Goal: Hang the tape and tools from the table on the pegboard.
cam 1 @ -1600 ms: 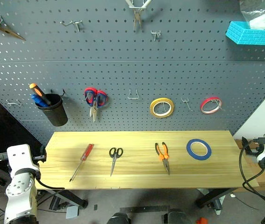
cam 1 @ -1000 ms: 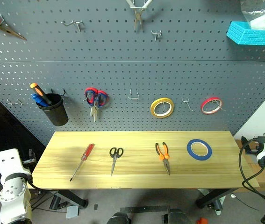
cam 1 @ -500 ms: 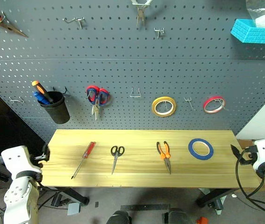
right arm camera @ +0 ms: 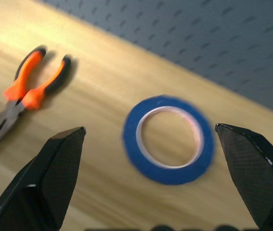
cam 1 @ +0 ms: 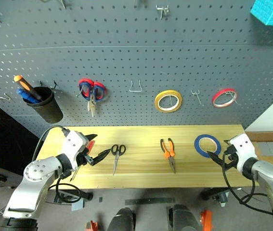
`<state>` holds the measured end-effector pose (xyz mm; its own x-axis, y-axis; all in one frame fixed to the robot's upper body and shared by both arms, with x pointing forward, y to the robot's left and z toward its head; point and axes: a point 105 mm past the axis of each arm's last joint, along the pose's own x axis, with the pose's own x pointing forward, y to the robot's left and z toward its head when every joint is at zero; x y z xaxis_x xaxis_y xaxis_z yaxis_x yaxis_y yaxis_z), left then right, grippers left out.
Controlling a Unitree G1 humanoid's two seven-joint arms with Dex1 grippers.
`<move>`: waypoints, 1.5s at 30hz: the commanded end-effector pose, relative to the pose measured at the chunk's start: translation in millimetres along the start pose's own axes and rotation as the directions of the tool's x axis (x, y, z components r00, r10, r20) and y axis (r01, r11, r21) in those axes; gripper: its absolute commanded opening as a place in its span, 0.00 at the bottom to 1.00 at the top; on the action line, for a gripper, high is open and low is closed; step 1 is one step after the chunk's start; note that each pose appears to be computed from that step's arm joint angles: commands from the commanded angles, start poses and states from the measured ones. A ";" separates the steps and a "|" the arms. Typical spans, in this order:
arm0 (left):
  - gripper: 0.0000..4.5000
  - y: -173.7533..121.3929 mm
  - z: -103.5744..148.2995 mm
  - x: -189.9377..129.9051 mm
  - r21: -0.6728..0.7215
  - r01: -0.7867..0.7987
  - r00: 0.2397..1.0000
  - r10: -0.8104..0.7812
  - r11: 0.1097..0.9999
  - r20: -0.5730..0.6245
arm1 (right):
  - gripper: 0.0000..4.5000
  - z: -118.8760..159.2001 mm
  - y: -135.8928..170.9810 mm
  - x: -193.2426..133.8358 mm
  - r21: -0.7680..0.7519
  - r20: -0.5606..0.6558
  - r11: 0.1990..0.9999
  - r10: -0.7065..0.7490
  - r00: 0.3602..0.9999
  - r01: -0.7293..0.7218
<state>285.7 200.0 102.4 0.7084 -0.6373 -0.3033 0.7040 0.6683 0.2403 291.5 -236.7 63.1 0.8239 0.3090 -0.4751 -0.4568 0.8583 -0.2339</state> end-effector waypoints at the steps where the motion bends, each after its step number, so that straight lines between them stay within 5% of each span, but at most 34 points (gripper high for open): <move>1: 0.95 -3.1 19.0 6.5 0.028 0.088 0.995 -0.089 0.996 0.034 | 1.00 14.3 4.6 9.4 -0.016 -0.022 1.000 -0.009 1.000 0.009; 23: 0.95 -56.0 54.9 36.4 0.187 0.437 0.888 -0.455 0.880 0.065 | 1.00 0.1 -10.3 72.6 -0.084 -0.232 0.986 0.119 0.966 -0.141; 26: 0.95 -57.5 55.4 40.2 0.214 0.446 0.882 -0.467 0.869 0.057 | 0.87 -1.7 -10.1 77.7 -0.092 -0.257 0.981 0.143 0.956 -0.171; 37: 0.95 -44.3 57.7 43.3 0.235 0.408 0.897 -0.436 0.882 0.078 | 0.09 -15.6 -13.4 74.8 -0.109 -0.326 0.975 0.149 0.934 -0.194; 45: 0.95 -40.7 57.1 40.8 0.218 0.397 0.901 -0.424 0.891 0.089 | 0.09 20.5 -10.0 48.6 -0.206 -0.134 0.973 0.079 0.988 -0.106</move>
<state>289.8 124.0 125.9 0.3434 -0.8833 -0.3190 0.9241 0.2571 0.2828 338.8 -218.6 33.1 0.6680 0.3268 -0.6686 -0.6360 0.7171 -0.2849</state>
